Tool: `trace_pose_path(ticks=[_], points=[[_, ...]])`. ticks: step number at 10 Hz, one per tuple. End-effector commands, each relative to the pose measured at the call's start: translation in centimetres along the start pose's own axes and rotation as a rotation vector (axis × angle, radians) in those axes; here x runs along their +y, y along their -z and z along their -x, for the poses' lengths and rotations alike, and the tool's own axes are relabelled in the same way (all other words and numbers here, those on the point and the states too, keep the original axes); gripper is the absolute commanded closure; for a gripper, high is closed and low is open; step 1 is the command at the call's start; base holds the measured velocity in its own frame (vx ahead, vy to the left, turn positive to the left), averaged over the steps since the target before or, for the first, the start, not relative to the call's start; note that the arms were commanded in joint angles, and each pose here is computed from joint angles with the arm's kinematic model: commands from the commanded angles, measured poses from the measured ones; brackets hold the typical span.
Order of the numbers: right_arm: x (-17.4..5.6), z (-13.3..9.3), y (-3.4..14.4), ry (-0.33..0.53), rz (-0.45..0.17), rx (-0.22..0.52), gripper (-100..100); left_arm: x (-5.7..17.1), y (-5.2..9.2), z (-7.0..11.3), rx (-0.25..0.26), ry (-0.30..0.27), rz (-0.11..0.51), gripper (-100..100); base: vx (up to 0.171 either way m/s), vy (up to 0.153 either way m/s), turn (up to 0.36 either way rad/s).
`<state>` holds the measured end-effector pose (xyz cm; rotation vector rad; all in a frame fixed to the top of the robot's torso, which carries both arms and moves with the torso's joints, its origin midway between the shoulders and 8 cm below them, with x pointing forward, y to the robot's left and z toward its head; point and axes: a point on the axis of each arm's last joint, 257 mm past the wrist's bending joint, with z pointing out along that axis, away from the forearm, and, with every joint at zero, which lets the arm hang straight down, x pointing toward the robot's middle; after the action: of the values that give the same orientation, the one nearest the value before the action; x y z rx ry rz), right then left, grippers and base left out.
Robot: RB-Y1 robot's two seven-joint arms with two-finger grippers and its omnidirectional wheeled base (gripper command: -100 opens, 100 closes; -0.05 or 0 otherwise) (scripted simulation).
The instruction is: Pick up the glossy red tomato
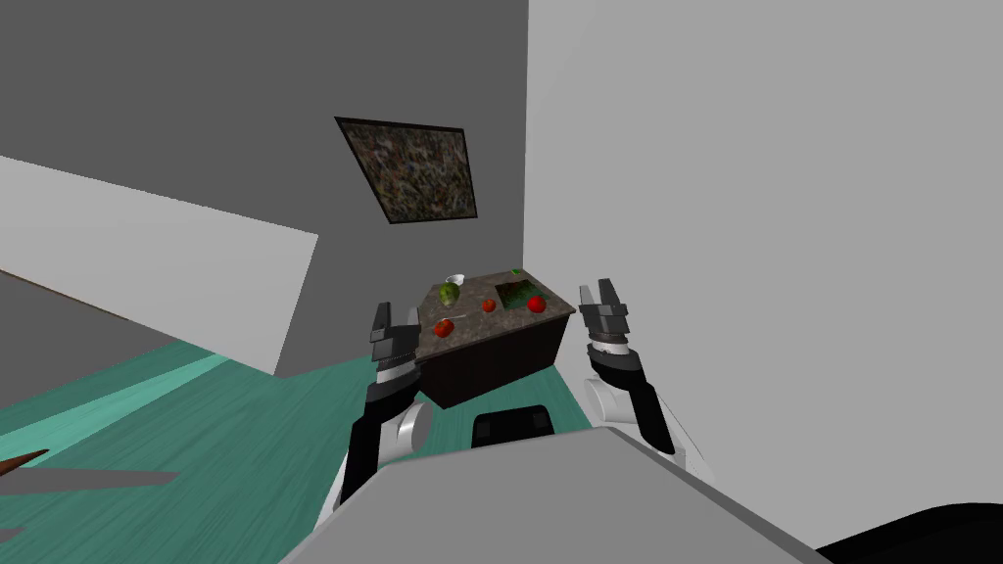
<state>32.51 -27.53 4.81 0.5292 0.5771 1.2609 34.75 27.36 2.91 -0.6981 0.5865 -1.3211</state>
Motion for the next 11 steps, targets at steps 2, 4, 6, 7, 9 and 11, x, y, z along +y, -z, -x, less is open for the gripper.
trace_pose_path(ticks=[2, 4, 6, 7, 9, 11], points=[[0.0, 0.0, 0.0, 0.0, 0.0, 0.0, 0, 0.6, 0.3, -0.4, 0.056, -0.048, 0.02, -100, -0.018, 0.006, -0.02], [0.0, 0.0, 0.0, 0.0, 0.0, 0.0, 0, 1.6, 0.7, -0.6, 0.105, -0.103, 0.048, -100, -0.045, 0.012, -0.037], [0.0, 0.0, 0.0, 0.0, 0.0, 0.0, 0, 2.8, 1.2, -0.6, 0.15, -0.166, 0.085, -100, -0.06, 0.013, -0.045], [0.0, 0.0, 0.0, 0.0, 0.0, 0.0, 0, 3.5, 1.5, -0.5, 0.172, -0.2, 0.106, -100, -0.065, 0.011, -0.054], [0.0, 0.0, 0.0, 0.0, 0.0, 0.0, 0, 5.0, 2.1, -0.1, 0.212, -0.27, 0.151, -100, -0.07, 0.029, -0.063], [0.0, 0.0, 0.0, 0.0, 0.0, 0.0, 0, 6.5, 2.9, 0.4, 0.25, -0.341, 0.197, -100, -0.071, 0.018, -0.052]])
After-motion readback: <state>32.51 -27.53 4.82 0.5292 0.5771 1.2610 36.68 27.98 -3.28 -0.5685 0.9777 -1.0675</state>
